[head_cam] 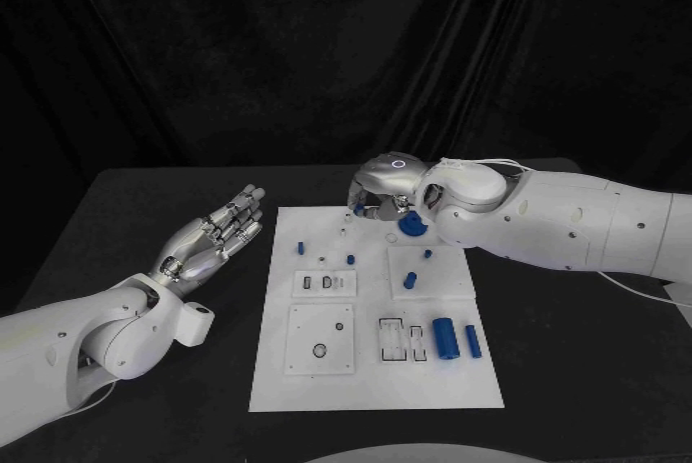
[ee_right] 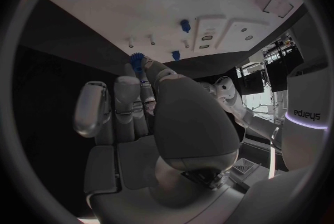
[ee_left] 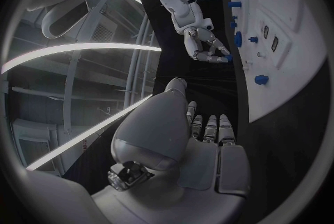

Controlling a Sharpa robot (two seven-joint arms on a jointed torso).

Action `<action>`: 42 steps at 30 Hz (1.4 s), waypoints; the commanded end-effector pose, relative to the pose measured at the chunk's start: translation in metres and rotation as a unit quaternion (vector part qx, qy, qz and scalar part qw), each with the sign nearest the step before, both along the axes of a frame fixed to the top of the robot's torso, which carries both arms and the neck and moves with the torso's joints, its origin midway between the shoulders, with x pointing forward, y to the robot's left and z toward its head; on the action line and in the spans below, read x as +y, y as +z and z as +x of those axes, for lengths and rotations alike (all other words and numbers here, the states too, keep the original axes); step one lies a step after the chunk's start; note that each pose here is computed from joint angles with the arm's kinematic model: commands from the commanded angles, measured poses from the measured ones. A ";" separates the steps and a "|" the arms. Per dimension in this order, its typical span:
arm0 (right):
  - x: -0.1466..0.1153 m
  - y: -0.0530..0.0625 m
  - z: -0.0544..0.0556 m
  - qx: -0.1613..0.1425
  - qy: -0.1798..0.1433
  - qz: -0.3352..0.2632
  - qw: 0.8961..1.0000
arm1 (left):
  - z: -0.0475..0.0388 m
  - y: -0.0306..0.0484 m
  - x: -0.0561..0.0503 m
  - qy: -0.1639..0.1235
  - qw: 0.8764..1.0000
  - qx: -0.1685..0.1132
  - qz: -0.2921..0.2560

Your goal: Assemble the parts on the task board

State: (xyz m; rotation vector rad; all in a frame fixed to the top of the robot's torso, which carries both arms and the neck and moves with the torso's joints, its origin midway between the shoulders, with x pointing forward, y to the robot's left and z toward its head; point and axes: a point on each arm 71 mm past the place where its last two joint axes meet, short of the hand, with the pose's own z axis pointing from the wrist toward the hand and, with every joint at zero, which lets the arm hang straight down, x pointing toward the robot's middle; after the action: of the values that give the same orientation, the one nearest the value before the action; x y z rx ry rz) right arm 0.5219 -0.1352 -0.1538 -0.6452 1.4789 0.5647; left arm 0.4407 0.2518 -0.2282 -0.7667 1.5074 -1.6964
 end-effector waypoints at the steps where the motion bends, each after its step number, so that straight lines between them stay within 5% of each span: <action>1: 0.004 0.001 0.009 0.011 -0.009 0.015 1.000 | -0.0034 0.0132 -0.003 -0.015 0.996 -0.072 -0.054; 11: 0.016 -0.004 0.024 0.012 -0.016 0.010 1.000 | -0.0044 0.0138 -0.006 -0.022 0.995 -0.071 -0.059; 42: 0.006 -0.014 0.027 0.037 -0.039 -0.010 0.998 | -0.0031 0.0130 -0.008 -0.026 0.995 -0.069 -0.060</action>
State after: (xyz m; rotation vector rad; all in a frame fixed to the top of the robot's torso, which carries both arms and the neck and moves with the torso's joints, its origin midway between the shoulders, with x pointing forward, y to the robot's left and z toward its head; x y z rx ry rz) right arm 0.5486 -0.1278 -0.1657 -0.5932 1.5559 0.5344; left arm 0.4402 0.2436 -0.2284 -0.7596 1.5219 -1.7337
